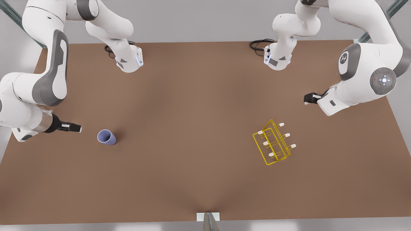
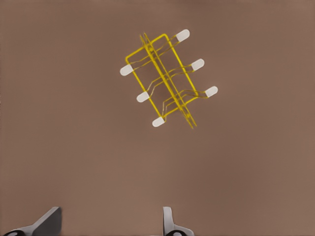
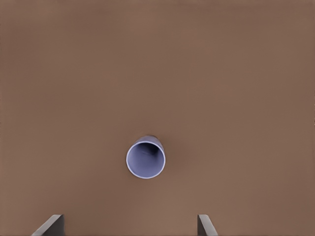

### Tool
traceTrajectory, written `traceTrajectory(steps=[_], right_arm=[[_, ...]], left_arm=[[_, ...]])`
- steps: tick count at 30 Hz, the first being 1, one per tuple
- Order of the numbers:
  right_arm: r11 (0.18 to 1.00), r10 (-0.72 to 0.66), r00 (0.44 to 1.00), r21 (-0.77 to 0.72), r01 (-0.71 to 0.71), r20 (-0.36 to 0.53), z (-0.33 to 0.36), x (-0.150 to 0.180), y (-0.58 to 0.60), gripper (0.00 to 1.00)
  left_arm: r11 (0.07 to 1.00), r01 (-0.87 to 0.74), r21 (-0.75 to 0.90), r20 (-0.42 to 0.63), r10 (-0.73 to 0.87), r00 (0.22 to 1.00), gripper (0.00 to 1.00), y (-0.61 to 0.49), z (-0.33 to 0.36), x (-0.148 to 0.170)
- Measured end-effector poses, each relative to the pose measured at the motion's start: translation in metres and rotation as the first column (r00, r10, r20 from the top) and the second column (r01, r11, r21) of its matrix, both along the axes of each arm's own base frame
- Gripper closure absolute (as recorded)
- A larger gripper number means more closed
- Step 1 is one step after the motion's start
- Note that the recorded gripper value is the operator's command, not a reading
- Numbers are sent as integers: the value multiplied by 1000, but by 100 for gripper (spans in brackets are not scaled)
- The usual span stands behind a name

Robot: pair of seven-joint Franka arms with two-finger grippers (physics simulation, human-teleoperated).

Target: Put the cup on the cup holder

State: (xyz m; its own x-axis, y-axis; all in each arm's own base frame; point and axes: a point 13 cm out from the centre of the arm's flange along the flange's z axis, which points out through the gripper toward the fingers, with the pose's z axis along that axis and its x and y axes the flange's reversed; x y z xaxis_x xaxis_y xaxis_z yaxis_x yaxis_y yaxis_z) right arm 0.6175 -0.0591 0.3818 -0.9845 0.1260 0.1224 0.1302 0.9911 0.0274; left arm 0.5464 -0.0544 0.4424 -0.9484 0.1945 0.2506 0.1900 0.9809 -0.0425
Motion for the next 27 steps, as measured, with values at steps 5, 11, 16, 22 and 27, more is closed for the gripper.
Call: traceTrajectory(steps=[5, 11, 16, 22, 27], right_arm=[[1000, -9, 997, -9, 10, 75, 4, 18, -6, 0], [1000, 7, 998, 5, -7, 61, -13, 15, 11, 0], [995, 79, 996, 67, -75, -46, -75, -28, 77, 0], [995, 73, 996, 73, -69, -51, -115, -40, 83, 0], [997, 42, 998, 65, -39, -51, -177, -23, 69, 0]], left_arm=[[1000, 3, -7, 49, -3, 999, 0, 0, 0, 14], [1000, 3, -7, 58, -2, 998, 0, 4, -8, 22], [1000, 14, -9, 54, -13, 998, 0, -1, -15, 26], [970, 238, -47, 65, -235, 970, 0, -123, 1, 0], [975, 218, -37, 53, -216, 975, 0, -107, 0, 2]])
